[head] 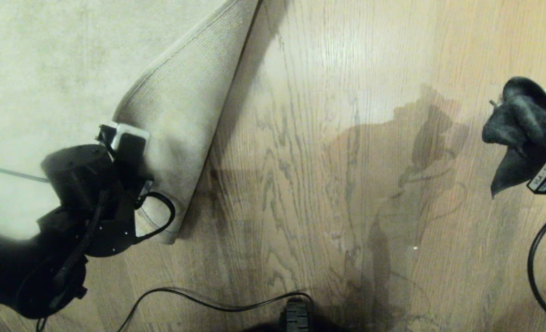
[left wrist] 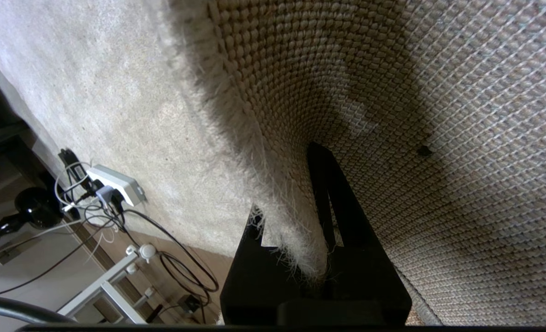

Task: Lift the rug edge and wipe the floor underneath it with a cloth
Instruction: Wipe the floor under the carpet with a rag, then lay down the carpet

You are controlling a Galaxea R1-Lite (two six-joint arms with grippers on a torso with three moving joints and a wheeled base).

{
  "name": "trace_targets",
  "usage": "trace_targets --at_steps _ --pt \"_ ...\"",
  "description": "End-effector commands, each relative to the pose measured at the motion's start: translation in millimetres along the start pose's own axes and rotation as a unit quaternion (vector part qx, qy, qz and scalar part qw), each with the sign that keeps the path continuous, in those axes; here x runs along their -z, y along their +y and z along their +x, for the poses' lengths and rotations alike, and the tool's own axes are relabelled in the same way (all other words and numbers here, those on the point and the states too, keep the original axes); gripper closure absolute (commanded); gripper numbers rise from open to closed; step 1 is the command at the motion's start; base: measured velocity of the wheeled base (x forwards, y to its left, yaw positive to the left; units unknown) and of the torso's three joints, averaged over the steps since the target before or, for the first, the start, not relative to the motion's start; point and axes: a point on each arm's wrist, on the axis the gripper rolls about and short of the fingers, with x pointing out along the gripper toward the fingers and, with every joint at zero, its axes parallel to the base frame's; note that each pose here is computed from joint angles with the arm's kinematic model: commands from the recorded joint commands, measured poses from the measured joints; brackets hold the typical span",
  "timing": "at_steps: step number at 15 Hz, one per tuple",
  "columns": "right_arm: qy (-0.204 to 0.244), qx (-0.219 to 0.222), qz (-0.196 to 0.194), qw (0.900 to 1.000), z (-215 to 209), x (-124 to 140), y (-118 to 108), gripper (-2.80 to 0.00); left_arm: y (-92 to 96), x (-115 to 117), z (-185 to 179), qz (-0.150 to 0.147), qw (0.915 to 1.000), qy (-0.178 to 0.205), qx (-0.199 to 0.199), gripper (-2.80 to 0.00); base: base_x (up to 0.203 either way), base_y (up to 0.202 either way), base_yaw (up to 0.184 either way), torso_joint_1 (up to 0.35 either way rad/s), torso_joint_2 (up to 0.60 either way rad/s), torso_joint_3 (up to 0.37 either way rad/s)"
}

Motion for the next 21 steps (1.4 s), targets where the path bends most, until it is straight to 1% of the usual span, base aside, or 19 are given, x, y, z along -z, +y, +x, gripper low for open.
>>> trace_targets --at_steps 1,5,8,11,13,16,19,21 --pt "-0.019 0.000 -0.001 1.000 -19.7 -9.9 0.2 0.00 -3.8 0.9 2.4 0.003 1.0000 0.003 -0.001 0.00 0.000 0.000 0.000 0.000 0.00 0.000" --pt "-0.019 0.000 -0.002 1.000 -39.0 -15.7 0.4 0.00 -5.2 1.9 3.0 0.006 1.0000 0.004 0.000 0.00 0.000 0.000 0.000 0.000 0.00 0.000" --pt "-0.002 0.001 -0.004 1.000 -60.2 -7.8 0.4 0.00 -6.8 2.9 3.7 0.007 1.0000 0.006 0.001 0.00 0.000 0.000 0.000 0.000 0.00 0.000" --pt "-0.010 -0.020 -0.002 1.000 -63.2 -8.1 5.8 0.00 -8.3 3.6 4.4 0.009 0.9999 0.007 0.002 0.00 0.000 0.000 0.000 0.000 0.00 0.000" --pt "-0.002 -0.025 -0.016 1.000 -70.7 -1.4 6.5 0.00 -8.7 3.9 4.6 0.010 0.9999 0.008 0.002 0.00 0.000 0.000 0.000 0.000 0.00 0.000" --pt "-0.001 -0.025 -0.019 0.999 -85.3 8.0 5.5 0.00 -9.8 4.6 5.1 0.011 0.9999 0.008 0.002 0.00 0.000 0.000 0.000 0.000 0.00 0.000" --pt "0.000 -0.024 -0.018 1.000 -99.9 14.8 4.4 0.00 -12.9 3.9 7.9 -0.004 0.9999 -0.010 -0.009 0.00 0.000 0.000 0.000 0.000 0.00 0.000" --pt "0.004 -0.025 -0.018 1.000 -110.8 21.5 3.6 0.00 -15.3 4.1 9.3 0.003 0.9998 -0.016 -0.012 0.00 0.000 0.000 0.000 0.000 0.00 0.000"
